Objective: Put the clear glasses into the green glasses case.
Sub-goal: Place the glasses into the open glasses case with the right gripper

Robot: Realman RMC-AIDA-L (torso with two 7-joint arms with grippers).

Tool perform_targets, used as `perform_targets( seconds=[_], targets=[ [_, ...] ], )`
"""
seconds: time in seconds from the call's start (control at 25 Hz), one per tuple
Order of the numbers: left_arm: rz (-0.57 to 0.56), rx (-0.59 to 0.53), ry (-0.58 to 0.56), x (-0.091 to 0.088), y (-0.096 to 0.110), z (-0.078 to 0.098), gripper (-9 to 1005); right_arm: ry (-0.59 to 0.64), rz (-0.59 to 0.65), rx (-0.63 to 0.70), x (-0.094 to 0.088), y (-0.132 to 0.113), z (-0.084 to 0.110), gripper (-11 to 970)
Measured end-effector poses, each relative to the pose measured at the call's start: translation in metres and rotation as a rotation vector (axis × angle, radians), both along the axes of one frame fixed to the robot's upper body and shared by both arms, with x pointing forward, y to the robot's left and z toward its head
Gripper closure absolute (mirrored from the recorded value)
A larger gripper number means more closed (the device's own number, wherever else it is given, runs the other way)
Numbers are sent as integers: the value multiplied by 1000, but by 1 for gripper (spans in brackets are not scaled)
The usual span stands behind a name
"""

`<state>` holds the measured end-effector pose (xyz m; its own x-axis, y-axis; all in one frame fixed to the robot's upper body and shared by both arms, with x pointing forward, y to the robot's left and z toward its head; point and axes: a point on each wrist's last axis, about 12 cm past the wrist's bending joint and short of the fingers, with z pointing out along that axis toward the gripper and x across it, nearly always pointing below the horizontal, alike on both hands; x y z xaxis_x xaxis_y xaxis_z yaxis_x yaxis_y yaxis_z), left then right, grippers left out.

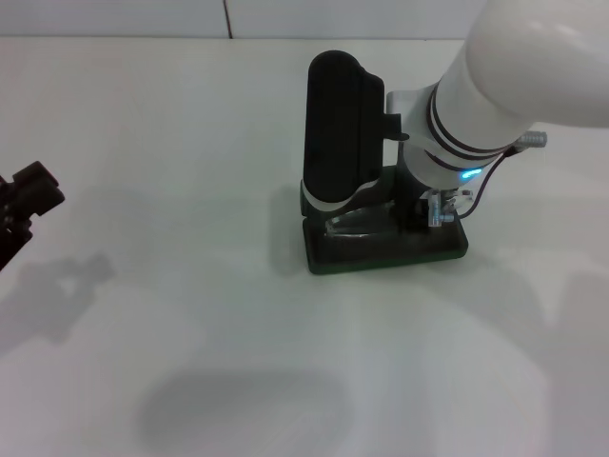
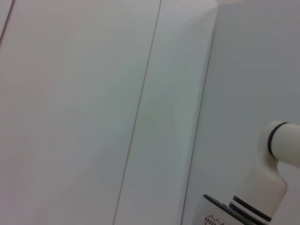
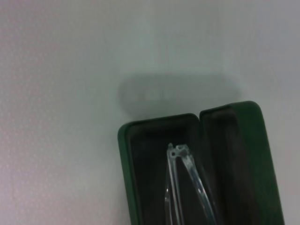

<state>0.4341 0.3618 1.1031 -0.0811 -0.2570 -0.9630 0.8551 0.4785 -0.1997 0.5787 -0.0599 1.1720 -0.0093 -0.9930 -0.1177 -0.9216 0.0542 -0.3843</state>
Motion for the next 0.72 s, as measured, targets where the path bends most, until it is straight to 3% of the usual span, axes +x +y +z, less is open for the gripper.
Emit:
perform_targets(
  seconds=[0.24,0.72],
  targets=[
    [2,-3,2,0,0,-1,870,-1,-1,0,0,1,0,826],
    [16,-9,10,-3,1,-3,873,-2,16,17,-9,3,4,595]
  ],
)
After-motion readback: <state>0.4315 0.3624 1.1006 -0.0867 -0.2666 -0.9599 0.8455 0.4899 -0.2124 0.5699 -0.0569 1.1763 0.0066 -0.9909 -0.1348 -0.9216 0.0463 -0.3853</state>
